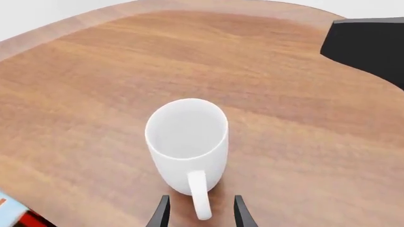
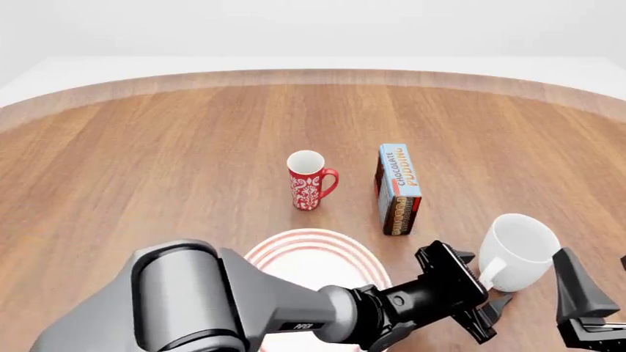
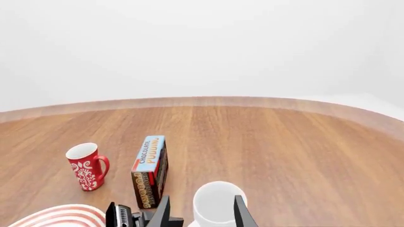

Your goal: Pick up the white mug and put it on the plate, and put the chocolate pudding to the right of the plate.

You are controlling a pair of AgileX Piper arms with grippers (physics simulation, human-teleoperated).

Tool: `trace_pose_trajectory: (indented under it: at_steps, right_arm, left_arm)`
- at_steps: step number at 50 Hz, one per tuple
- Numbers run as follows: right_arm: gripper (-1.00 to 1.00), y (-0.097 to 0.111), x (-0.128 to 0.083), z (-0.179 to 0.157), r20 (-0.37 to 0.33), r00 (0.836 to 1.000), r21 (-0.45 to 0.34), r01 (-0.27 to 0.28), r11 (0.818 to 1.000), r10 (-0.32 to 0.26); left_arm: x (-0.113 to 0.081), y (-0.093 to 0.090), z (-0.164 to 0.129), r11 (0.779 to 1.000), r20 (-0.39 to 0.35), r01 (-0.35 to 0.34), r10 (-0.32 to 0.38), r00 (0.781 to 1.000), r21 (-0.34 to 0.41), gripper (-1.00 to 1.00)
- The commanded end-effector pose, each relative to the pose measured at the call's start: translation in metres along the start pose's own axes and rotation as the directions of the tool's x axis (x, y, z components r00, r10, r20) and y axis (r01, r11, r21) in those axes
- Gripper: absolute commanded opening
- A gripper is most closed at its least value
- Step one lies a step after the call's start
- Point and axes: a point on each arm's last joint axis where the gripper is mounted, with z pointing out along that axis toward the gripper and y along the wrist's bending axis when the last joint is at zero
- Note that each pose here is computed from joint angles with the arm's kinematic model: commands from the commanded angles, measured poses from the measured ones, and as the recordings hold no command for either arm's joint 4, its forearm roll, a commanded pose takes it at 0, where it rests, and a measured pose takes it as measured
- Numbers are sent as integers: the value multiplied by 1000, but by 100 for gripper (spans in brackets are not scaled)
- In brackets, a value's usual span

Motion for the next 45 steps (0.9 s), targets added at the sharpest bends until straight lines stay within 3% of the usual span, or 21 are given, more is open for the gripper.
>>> trace_pose_trajectory:
  at_steps: [1, 29, 30, 45]
  right_arm:
    - [100, 0, 0, 0, -1, 1000, 2, -3, 1000, 3]
    - [100, 0, 0, 0, -3, 1000, 1, -13, 1000, 13]
    - [100, 0, 0, 0, -3, 1000, 1, -13, 1000, 13]
    - [100, 0, 0, 0, -2, 1000, 1, -14, 1000, 14]
  left_arm:
    - [3, -2, 7, 1000, -10, -5, 5, 1000, 4, 100]
    - [9, 0, 16, 1000, -25, -10, 10, 1000, 1, 100]
    - [9, 0, 16, 1000, -25, -9, 9, 1000, 0, -100]
    - [7, 2, 15, 1000, -23, -8, 8, 1000, -3, -100]
